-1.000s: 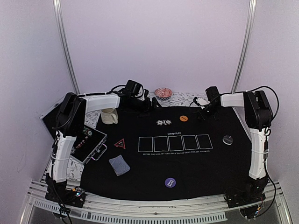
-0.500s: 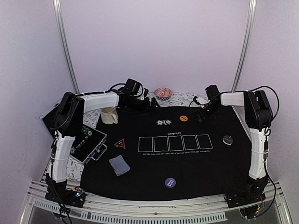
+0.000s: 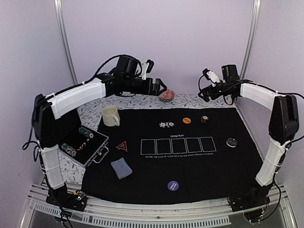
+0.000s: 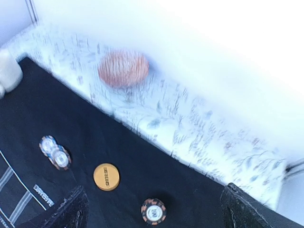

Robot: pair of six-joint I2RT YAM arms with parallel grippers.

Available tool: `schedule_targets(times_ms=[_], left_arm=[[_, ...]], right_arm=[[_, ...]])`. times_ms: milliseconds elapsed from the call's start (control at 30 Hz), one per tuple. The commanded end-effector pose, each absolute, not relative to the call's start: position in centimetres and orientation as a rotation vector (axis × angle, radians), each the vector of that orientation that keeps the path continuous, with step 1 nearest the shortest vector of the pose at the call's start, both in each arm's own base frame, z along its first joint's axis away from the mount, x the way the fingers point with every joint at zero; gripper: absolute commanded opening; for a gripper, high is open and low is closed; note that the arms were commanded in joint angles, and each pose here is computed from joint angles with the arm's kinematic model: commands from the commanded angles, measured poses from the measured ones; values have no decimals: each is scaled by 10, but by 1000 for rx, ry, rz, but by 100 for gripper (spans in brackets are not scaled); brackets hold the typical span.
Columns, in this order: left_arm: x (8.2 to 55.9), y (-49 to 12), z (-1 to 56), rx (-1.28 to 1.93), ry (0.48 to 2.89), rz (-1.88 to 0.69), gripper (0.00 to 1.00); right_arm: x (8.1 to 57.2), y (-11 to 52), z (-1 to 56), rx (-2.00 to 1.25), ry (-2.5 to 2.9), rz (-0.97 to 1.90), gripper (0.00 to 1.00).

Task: Distribute texas hold em gaming equipment
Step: Pick up the pile of poker chips from the center of the board.

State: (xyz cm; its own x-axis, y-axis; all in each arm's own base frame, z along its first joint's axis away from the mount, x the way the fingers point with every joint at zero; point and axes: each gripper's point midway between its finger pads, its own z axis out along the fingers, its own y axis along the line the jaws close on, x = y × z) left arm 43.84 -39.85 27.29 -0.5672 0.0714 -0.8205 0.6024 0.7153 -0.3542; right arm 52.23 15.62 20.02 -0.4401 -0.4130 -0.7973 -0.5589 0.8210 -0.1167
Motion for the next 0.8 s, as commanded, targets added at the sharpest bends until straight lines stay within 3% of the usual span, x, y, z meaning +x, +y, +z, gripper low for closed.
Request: schedule_targets(times_ms=[0,167,333,500,767], left_arm=[[405,-375,347,591,1809,-682,98],[364,-320,371,539,1604,-610,98],[326,-255,370,453,1511,-475,98],[327,-190,325,269,1791,-198,98],[312,-86,239,-93,2176,124,97]], right_arm=[[491,160,324,-590,1766,278,99],[436,141,382,-438,1596,325,99],[383,129,386,-363,1542,404,99],[353,133,346,-359,1708,507,99],[322,104,282,-205,1861,438,99]])
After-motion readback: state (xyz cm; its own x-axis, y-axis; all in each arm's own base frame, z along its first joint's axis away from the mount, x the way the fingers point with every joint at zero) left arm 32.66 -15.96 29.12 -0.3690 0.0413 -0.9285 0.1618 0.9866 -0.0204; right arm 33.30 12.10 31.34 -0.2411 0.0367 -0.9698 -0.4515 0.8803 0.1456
